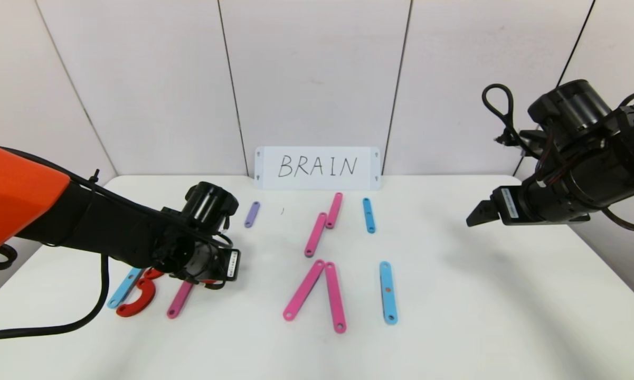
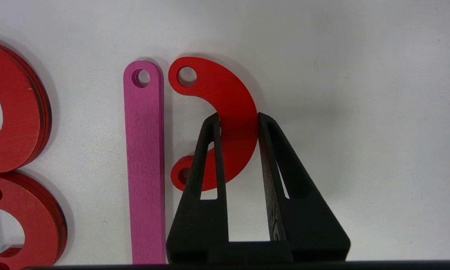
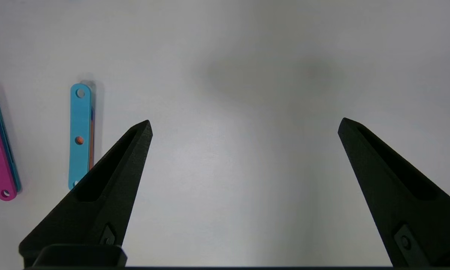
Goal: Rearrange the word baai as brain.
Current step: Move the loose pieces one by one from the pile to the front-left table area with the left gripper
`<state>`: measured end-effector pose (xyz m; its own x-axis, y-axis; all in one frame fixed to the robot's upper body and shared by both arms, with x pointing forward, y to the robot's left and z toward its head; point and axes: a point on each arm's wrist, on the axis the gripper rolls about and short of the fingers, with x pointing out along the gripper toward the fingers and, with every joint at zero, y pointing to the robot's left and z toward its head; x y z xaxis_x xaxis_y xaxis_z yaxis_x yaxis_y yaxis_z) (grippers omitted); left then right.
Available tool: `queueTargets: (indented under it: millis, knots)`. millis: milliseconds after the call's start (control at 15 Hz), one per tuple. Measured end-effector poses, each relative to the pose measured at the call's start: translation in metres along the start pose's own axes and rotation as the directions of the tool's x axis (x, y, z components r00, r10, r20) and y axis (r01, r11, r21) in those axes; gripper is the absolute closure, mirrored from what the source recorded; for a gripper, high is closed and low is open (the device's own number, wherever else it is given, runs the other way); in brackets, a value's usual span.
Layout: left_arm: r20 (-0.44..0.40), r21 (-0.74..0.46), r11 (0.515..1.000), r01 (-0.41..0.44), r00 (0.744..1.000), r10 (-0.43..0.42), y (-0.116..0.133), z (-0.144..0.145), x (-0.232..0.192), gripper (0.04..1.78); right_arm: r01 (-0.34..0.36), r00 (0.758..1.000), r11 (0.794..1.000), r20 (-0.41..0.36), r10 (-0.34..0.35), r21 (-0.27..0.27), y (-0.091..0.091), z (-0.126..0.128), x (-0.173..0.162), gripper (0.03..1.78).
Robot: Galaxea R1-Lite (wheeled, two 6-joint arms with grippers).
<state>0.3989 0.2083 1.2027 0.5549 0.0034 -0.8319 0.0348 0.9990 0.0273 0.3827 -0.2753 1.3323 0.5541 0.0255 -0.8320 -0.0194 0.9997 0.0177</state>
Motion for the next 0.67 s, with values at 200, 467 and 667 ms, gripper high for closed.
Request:
queueTargets:
  millis: [200, 467, 667]
  knots:
    - [0.002, 0.003, 1.000, 0.005, 1.000, -0.005, -0.0021, 0.0001, -0.0007, 1.45, 0.000, 1.000, 1.000, -0.001, 0.000, 0.000, 0.0000, 0.0000, 0.0002, 0.07]
    - [0.007, 0.002, 1.000, 0.009, 1.000, -0.009, -0.0021, 0.0005, -0.0034, 1.02, 0.002, 1.000, 1.000, -0.005, -0.002, -0.001, 0.0001, -0.0002, 0.0017, 0.07]
    - [0.012, 0.004, 1.000, 0.011, 1.000, -0.011, -0.0020, 0.0007, -0.0059, 0.53, 0.003, 1.000, 1.000, -0.007, -0.003, -0.001, 0.0003, -0.0001, 0.0024, 0.07]
